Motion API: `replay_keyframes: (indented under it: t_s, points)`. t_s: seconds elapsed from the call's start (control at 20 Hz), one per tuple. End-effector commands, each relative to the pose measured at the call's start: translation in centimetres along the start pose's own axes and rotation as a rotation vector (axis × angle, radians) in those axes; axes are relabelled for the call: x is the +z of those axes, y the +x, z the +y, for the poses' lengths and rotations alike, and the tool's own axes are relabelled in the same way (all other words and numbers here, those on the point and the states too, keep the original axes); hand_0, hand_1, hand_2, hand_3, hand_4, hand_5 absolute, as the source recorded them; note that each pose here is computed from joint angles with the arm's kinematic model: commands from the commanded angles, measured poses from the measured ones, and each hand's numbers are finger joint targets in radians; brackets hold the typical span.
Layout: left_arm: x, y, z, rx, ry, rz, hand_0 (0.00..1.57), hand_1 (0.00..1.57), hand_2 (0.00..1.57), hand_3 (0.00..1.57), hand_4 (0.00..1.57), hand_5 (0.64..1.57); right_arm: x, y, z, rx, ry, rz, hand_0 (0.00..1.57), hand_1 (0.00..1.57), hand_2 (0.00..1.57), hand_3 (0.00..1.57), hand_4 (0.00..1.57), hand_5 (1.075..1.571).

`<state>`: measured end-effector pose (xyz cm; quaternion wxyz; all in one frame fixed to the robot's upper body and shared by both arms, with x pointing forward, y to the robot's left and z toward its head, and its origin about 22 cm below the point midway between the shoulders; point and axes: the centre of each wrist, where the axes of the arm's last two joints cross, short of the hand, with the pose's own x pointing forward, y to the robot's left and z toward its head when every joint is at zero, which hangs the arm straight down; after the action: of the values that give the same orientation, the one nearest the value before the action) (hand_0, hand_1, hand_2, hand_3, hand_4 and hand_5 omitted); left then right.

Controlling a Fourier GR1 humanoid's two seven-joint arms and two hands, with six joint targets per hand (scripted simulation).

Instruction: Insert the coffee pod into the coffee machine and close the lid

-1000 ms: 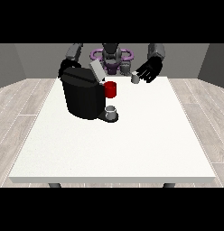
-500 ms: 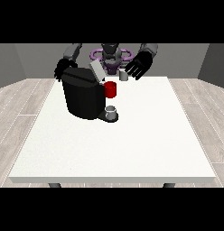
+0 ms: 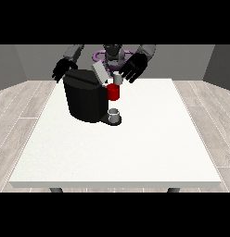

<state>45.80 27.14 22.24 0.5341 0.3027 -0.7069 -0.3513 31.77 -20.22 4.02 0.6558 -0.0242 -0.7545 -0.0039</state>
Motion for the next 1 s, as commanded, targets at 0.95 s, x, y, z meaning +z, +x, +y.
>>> replay_keyframes:
  t_s: [0.95]
  points:
    - [-1.0, 2.0, 1.4, -0.02, -0.023, -0.055, 1.2, 1.2, 1.27, 1.2, 0.5, 1.571, -1.4, 1.7, -1.8, -0.036, -0.035, -0.051, 0.0, 0.0, 0.0, 0.0, 0.53, 1.571]
